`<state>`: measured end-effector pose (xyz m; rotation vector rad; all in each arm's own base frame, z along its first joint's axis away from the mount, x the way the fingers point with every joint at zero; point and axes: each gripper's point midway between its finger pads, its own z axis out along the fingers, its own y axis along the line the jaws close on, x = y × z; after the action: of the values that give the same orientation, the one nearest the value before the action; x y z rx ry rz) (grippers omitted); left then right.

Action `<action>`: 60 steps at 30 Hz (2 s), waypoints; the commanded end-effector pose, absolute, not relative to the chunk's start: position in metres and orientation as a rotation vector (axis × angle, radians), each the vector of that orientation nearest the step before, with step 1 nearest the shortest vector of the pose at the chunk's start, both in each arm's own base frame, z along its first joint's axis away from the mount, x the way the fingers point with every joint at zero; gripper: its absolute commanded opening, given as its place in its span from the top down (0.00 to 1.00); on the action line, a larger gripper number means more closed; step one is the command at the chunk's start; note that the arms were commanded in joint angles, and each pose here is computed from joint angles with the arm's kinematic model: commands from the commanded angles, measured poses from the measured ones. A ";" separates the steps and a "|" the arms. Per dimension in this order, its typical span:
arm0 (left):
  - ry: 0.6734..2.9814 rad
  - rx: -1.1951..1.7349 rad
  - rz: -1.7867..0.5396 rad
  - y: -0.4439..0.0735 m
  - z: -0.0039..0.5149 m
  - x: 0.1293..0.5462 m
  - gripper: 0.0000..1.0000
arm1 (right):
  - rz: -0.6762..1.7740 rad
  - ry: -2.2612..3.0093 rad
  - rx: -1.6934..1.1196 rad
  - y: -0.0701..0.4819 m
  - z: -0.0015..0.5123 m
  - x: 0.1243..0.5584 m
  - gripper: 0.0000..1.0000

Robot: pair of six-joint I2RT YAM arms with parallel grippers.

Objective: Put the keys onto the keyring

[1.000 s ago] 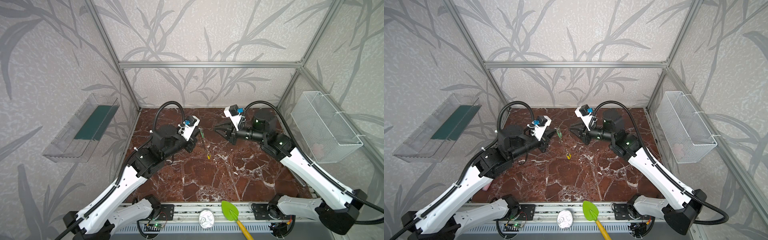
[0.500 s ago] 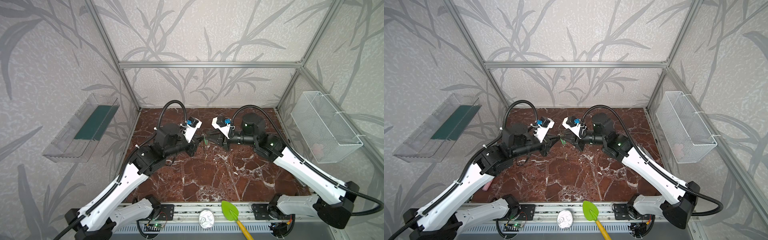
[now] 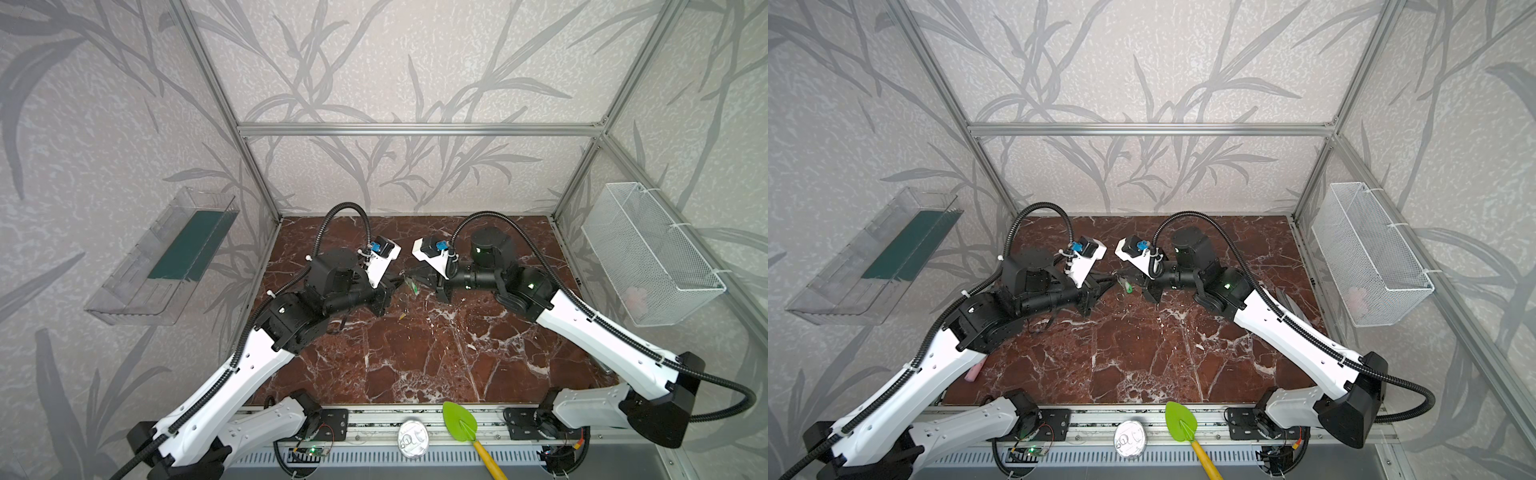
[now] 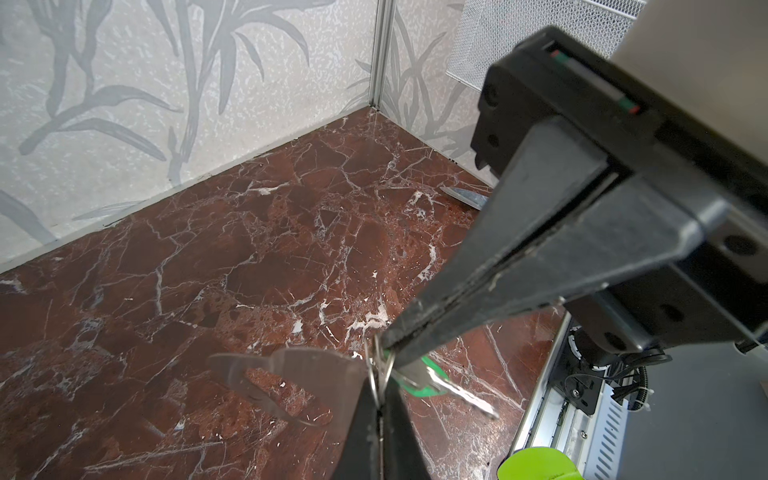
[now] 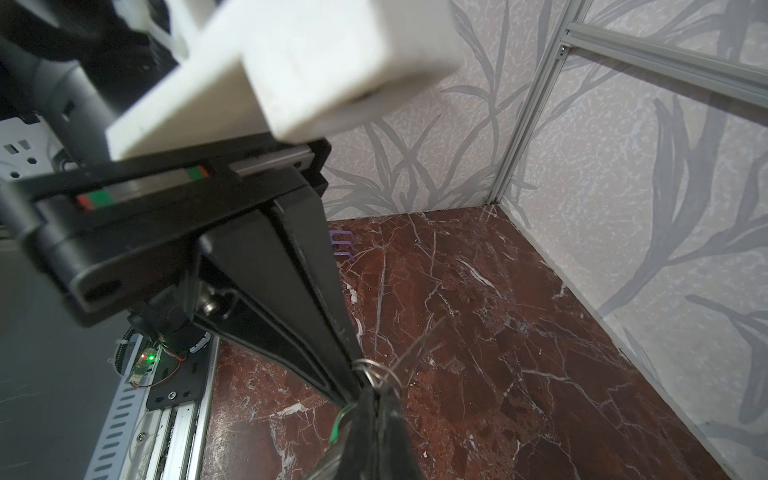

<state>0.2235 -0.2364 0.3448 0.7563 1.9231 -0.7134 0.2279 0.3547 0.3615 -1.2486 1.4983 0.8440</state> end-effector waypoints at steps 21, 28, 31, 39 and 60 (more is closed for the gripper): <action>1.819 0.764 -0.711 -0.229 0.356 0.213 0.96 | 0.830 1.791 -0.977 0.344 0.381 0.252 1.00; 1.797 0.768 -0.713 -0.229 0.357 0.212 0.99 | 0.817 1.816 -0.980 0.344 0.378 0.254 1.00; 1.764 0.758 -0.708 -0.227 0.362 0.212 1.00 | 0.815 1.849 -0.995 0.343 0.370 0.253 1.00; 1.614 0.723 -0.673 -0.221 0.385 0.214 1.00 | 0.889 1.987 -1.083 0.345 0.338 0.239 1.00; 1.577 0.912 -0.833 -0.259 0.372 0.203 1.00 | 1.062 1.428 -1.213 0.323 0.403 0.212 0.59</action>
<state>0.2124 -0.2501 0.3585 0.8633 1.6569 -0.7740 0.2192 0.3132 0.4038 -1.1226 1.5473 1.0335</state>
